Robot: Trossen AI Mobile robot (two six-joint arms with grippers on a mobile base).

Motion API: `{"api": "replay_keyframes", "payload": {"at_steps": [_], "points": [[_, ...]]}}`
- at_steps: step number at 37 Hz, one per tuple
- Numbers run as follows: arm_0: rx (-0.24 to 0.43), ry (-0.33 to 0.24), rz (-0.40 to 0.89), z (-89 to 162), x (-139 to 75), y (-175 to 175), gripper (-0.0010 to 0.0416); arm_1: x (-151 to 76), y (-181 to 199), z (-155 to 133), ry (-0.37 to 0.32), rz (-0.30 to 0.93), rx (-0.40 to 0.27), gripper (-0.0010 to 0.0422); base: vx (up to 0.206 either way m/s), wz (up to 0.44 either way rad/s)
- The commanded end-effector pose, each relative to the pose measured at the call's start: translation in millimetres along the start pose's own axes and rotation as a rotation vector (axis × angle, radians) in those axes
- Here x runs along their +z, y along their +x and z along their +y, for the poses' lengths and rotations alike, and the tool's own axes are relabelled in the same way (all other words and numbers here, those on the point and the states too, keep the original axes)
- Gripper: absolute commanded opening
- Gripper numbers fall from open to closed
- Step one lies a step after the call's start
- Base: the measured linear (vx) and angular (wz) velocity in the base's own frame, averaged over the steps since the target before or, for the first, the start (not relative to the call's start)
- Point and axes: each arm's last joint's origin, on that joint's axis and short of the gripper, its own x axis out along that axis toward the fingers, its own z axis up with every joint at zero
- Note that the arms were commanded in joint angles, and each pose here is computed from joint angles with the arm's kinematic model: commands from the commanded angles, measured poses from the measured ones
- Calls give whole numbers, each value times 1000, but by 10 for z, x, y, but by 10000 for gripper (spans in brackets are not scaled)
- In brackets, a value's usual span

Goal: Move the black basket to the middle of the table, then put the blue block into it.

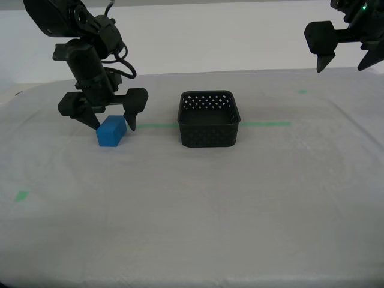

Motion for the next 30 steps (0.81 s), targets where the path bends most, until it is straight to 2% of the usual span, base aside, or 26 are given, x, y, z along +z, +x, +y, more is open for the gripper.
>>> {"api": "replay_keyframes", "payload": {"at_steps": [1, 24, 30], "points": [[-2, 0, -1, -1, 2, -1, 399, -1, 4, -2, -1, -4, 1, 401, 0, 0], [-2, 0, -1, -1, 2, -1, 398, -17, 16, 3, 7, -6, 1, 400, 0, 0], [-2, 0, -1, -2, 2, -1, 398, -17, 16, 3, 14, -5, 0, 377, 0, 0]]}}
